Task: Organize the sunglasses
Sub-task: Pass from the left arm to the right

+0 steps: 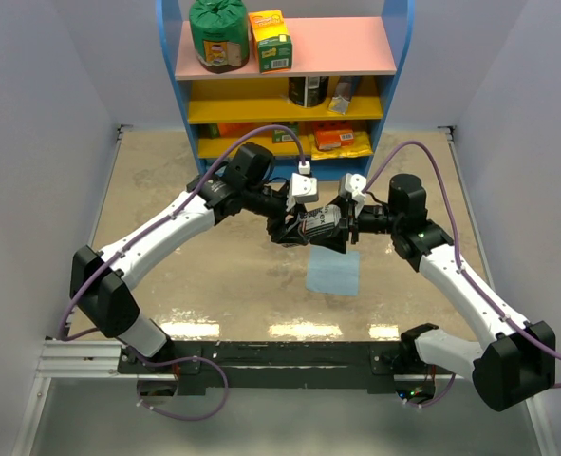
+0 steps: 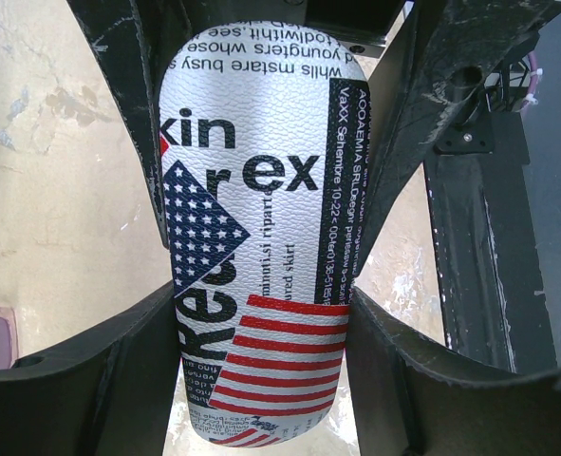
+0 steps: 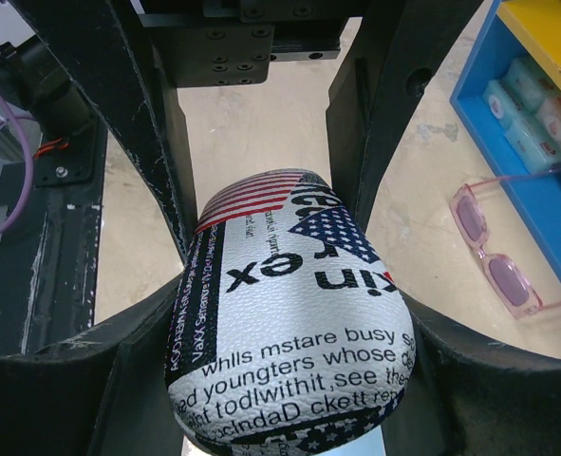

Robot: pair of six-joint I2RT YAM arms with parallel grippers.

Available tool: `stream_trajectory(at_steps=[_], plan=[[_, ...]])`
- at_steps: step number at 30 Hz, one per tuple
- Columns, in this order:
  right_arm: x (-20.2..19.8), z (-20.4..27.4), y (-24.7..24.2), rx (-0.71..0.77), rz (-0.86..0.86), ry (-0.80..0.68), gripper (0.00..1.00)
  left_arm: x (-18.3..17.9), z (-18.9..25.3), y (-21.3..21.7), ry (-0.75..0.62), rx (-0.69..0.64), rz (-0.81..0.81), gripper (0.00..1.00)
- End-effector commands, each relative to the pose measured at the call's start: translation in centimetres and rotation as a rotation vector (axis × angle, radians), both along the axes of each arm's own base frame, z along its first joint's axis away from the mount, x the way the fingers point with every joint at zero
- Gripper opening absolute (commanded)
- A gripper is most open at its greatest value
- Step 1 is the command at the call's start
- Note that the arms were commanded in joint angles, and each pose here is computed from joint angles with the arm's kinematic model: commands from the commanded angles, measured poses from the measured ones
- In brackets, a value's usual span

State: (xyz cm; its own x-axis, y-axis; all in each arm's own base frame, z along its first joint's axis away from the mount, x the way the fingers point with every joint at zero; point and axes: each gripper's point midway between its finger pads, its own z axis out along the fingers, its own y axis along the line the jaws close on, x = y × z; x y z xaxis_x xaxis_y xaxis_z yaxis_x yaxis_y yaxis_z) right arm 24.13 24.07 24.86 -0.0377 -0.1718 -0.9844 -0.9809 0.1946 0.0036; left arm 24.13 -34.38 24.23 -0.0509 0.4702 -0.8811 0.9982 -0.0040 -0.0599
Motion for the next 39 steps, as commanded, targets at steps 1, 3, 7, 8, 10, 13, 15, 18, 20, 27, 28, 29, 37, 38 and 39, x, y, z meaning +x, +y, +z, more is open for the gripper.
stream_trajectory(at_steps=[1, 3, 7, 8, 10, 13, 15, 18, 20, 27, 28, 29, 37, 38, 39], plan=[[0.9, 1.3, -0.2, 0.007, -0.027, -0.108, 0.00, 1.7, 1.2, -0.2, 0.006, -0.006, 0.086, 0.00], [0.9, 1.3, -0.2, 0.007, -0.025, -0.111, 0.00, 1.7, 1.2, -0.3, 0.007, -0.005, 0.084, 0.00], [0.9, 1.3, -0.2, 0.007, -0.027, -0.109, 0.00, 1.7, 1.1, -0.3, 0.008, -0.001, 0.085, 0.00], [0.9, 1.3, -0.2, 0.008, -0.025, -0.109, 0.00, 1.7, 1.1, -0.3, 0.006, -0.001, 0.087, 0.00], [0.8, 1.4, -0.2, 0.008, -0.025, -0.112, 0.00, 1.7, 1.1, -0.3, 0.006, -0.001, 0.086, 0.00], [0.9, 1.3, -0.2, 0.008, -0.025, -0.109, 0.00, 1.7, 1.0, -0.2, 0.007, 0.000, 0.087, 0.00], [0.8, 1.2, -0.2, 0.007, -0.025, -0.108, 0.00, 1.7, 1.1, -0.3, 0.003, -0.001, 0.085, 0.00], [0.9, 1.2, -0.2, 0.006, -0.028, -0.108, 0.00, 1.7, 1.0, -0.3, 0.006, 0.002, 0.087, 0.00], [0.8, 1.3, -0.2, 0.007, -0.027, -0.110, 0.00, 1.7, 1.0, -0.3, 0.002, 0.001, 0.085, 0.00], [0.8, 1.2, -0.2, 0.007, -0.025, -0.108, 0.00, 1.7, 1.0, -0.4, 0.003, 0.001, 0.086, 0.00], [0.8, 1.2, -0.2, 0.007, -0.025, -0.108, 0.00, 1.7, 1.0, -0.3, 0.002, 0.002, 0.087, 0.00], [0.8, 1.3, -0.2, 0.007, -0.025, -0.111, 0.00, 1.6, 1.0, -0.4, 0.002, 0.002, 0.085, 0.00], [1.5, 1.2, -0.4, 0.003, -0.066, -0.109, 0.00, 2.9, 1.4, -0.1, -0.033, 0.004, 0.156, 0.00], [1.6, 1.2, -0.4, 0.003, -0.071, -0.107, 0.00, 3.2, 1.4, -0.1, -0.046, 0.006, 0.170, 0.00], [1.9, 1.3, -0.5, 0.001, -0.087, -0.112, 0.00, 3.3, 1.5, 0.0, -0.042, 0.006, 0.184, 0.00]])
